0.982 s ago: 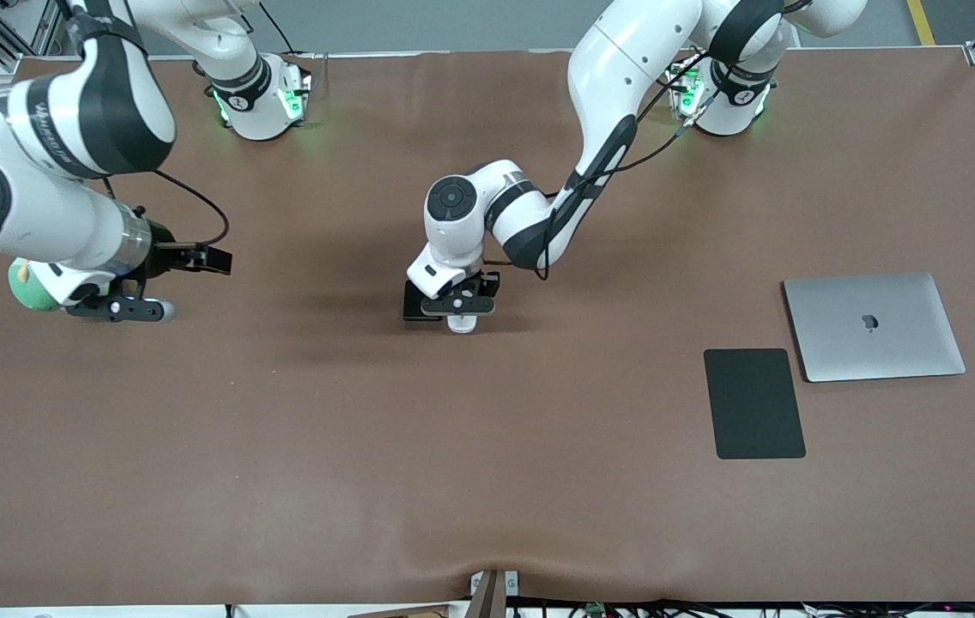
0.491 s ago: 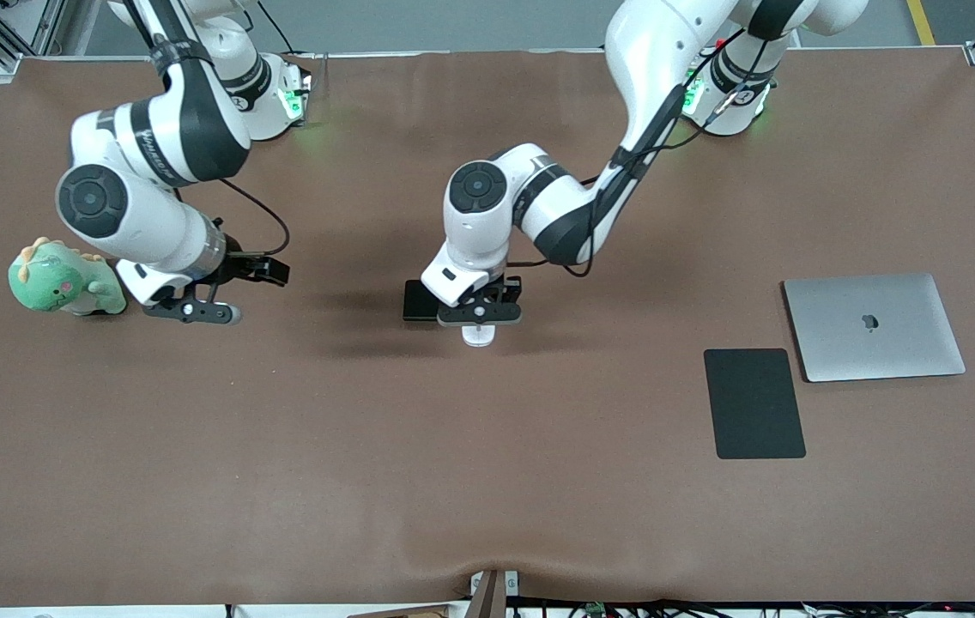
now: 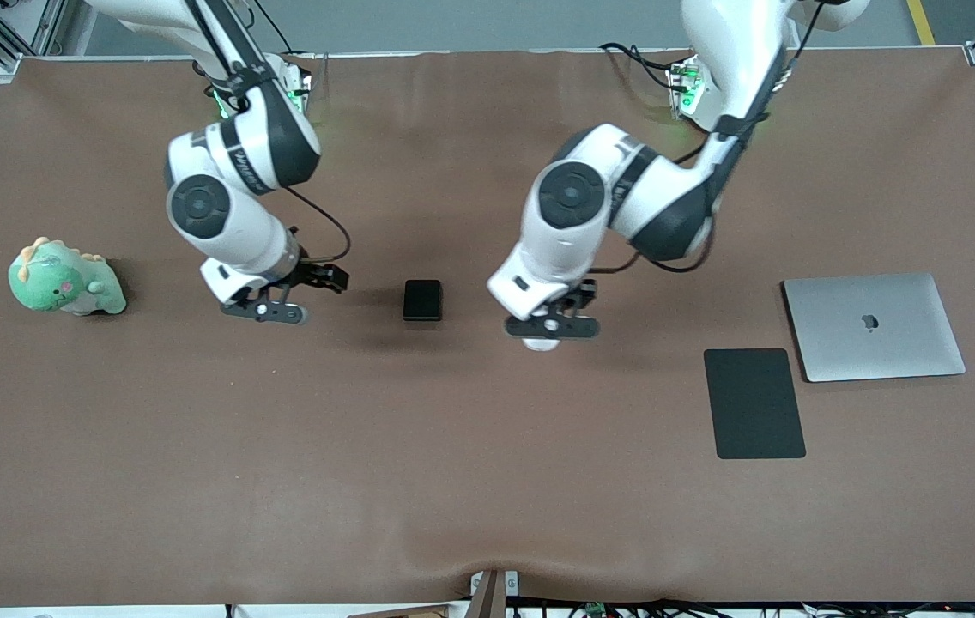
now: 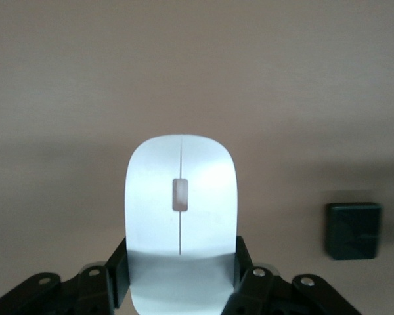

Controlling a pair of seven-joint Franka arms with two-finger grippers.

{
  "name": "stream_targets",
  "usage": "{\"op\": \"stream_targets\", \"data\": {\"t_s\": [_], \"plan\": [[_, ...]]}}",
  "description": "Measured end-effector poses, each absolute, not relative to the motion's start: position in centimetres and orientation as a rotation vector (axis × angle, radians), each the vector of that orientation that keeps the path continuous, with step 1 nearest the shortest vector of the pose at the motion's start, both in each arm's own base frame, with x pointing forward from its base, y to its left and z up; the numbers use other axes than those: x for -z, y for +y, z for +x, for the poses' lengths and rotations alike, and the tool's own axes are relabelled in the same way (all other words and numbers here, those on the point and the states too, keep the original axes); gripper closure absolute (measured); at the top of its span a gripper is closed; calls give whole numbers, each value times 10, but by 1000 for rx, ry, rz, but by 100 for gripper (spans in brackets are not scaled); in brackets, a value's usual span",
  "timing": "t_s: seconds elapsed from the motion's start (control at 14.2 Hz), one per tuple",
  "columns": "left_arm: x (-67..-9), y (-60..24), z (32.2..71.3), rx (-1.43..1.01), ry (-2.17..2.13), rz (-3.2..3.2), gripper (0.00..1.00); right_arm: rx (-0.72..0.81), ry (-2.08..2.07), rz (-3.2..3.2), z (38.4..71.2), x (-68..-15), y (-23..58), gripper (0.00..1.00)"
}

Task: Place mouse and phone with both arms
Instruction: 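Carry the mouse to the pad while the right gripper reaches the phone, then lower the mouse onto the pad while the right gripper grasps the phone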

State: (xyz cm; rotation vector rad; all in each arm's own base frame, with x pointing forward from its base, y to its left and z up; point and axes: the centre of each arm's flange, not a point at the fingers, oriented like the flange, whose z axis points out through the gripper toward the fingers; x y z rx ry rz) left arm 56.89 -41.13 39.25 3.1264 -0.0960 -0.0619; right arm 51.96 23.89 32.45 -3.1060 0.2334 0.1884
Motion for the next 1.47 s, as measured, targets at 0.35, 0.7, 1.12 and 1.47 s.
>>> {"op": "stream_targets", "data": {"t_s": [0.35, 0.7, 1.12, 1.47], "plan": [[-403, -282, 604, 118, -131, 3141, 38, -155, 292, -3072, 509, -280, 287, 0], [-404, -167, 629, 138, -115, 3135, 38, -161, 314, -3066, 486, -241, 331, 0], [-401, -105, 647, 52, -91, 3126, 38, -131, 288, -3059, 473, -223, 355, 0], [-358, -101, 651, -45, -105, 3140, 38, -101, 260, -3052, 467, -203, 366, 0]]}}
